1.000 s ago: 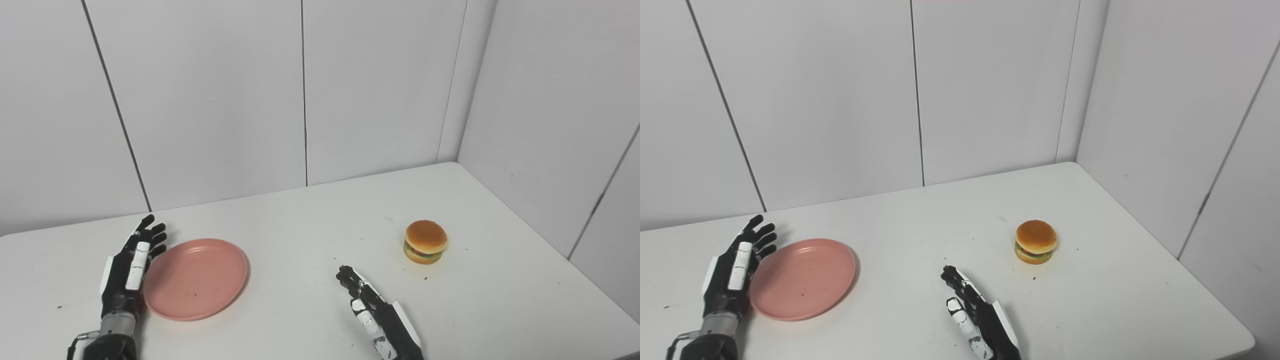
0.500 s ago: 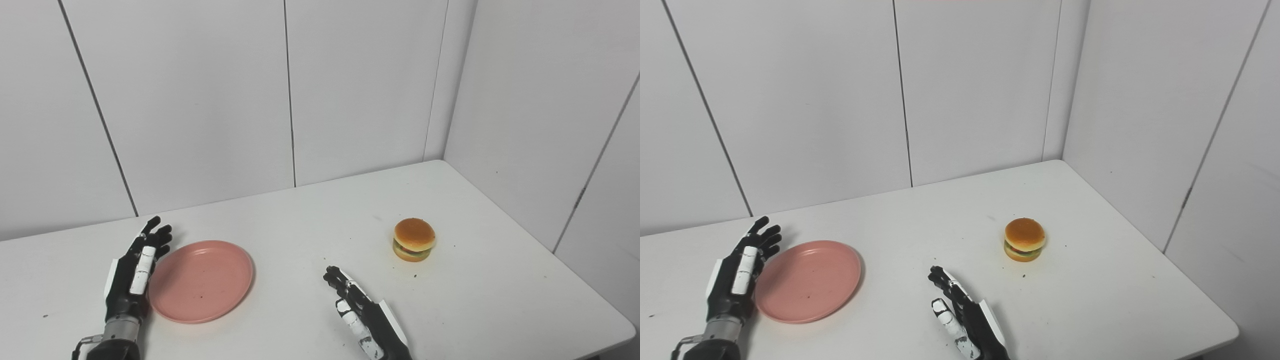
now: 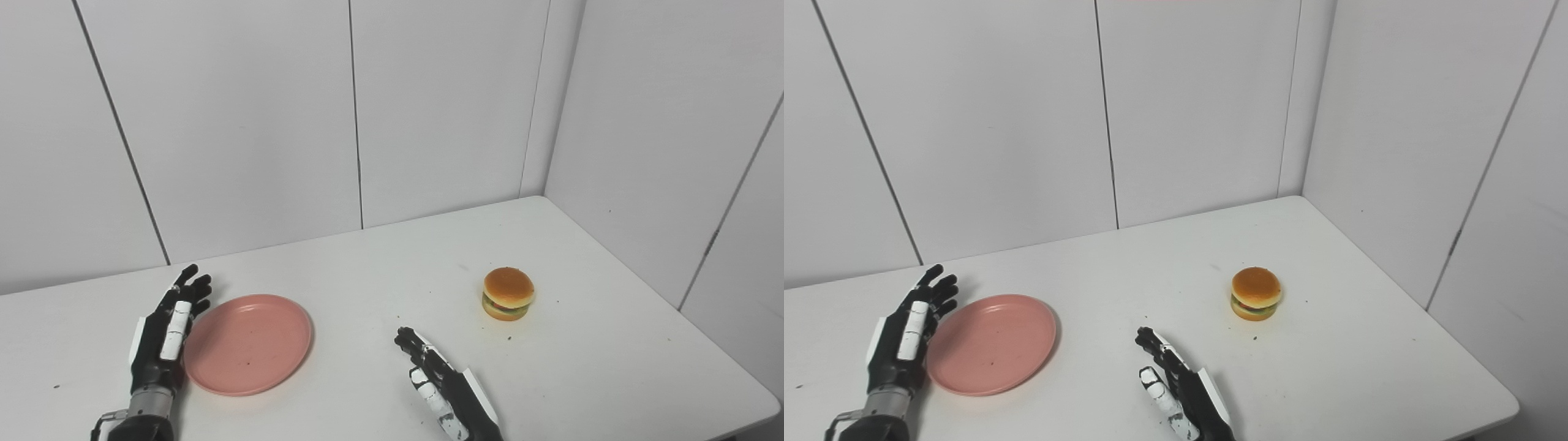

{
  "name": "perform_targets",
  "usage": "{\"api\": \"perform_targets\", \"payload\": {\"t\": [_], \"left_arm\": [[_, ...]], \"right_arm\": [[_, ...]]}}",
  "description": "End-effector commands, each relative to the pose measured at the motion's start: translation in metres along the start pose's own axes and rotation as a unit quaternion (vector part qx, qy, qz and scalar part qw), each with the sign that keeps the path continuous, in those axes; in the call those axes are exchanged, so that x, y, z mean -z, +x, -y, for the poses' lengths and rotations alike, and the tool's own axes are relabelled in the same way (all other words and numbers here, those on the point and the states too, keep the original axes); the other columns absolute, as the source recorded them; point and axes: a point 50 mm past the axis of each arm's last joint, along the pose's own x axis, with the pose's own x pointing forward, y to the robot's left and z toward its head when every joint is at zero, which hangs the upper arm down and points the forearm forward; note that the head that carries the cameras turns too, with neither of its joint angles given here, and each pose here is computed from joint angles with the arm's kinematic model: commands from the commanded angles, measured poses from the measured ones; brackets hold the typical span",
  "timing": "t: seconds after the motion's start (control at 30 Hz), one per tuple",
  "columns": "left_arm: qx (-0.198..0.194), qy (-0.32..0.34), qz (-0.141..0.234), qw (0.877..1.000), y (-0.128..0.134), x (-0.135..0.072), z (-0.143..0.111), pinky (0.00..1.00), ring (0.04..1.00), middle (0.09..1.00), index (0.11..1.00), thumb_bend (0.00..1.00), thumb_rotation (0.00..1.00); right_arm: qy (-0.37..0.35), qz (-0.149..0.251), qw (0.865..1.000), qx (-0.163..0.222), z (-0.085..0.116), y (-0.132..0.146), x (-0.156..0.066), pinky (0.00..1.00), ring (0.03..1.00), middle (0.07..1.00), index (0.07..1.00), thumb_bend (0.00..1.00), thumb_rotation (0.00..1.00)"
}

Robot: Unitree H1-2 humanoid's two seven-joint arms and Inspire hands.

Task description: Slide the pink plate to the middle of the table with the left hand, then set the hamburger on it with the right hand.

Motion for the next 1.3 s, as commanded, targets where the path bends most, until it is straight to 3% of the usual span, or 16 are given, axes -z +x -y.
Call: {"api": "perform_targets", "payload": {"t": [0.0,0.1,0.17,0.37,0.47,0.63,0.83,1.03,1.27], "left_arm": [[0.007,-0.002,0.013,1.0,0.004,-0.005,0.009,0.83,0.851,0.833,0.838,0.95,0.84],[0.009,-0.001,0.012,1.0,0.004,-0.004,0.008,0.83,0.855,0.835,0.837,0.95,0.85],[0.009,-0.002,0.01,1.0,0.004,-0.004,0.008,0.83,0.854,0.835,0.835,0.95,0.85],[0.009,-0.002,0.005,1.0,0.005,-0.001,0.009,0.81,0.837,0.822,0.835,0.95,0.85],[0.01,-0.003,0.005,1.0,0.004,-0.001,0.01,0.81,0.836,0.822,0.84,0.94,0.85],[0.011,-0.001,0.005,1.0,0.003,-0.002,0.01,0.82,0.848,0.833,0.843,0.95,0.85],[0.009,-0.012,-0.001,1.0,0.003,0.0,0.01,0.82,0.854,0.836,0.845,0.93,0.85],[0.01,-0.019,-0.003,1.0,0.001,0.001,0.01,0.83,0.858,0.835,0.845,0.93,0.84],[0.009,-0.016,-0.003,1.0,0.003,0.001,0.009,0.83,0.853,0.831,0.839,0.93,0.84]], "right_arm": [[0.012,0.005,1.0,0.005,-0.016,-0.002,-0.006,0.98,0.938,0.891,0.884,0.79,0.9],[-0.017,0.044,0.999,0.01,-0.012,0.0,-0.023,0.89,0.894,0.881,0.888,0.7,0.9],[-0.059,0.072,0.996,0.016,-0.008,0.003,-0.041,0.86,0.88,0.871,0.882,0.69,0.9],[-0.184,0.119,0.975,0.031,0.0,0.01,-0.085,0.84,0.865,0.872,0.873,0.76,0.95],[-0.222,0.133,0.965,0.039,0.003,0.014,-0.097,0.78,0.838,0.867,0.866,0.78,0.95],[-0.321,0.191,0.926,0.056,0.012,0.031,-0.13,0.73,0.816,0.854,0.842,0.77,0.95],[-0.383,0.224,0.893,0.072,0.027,0.048,-0.153,0.65,0.781,0.838,0.826,0.8,0.92],[-0.475,0.229,0.845,0.089,0.045,0.062,-0.171,0.68,0.793,0.84,0.824,0.77,0.9],[-0.539,0.223,0.805,0.111,0.063,0.077,-0.184,0.71,0.8,0.841,0.816,0.77,0.93]]}}
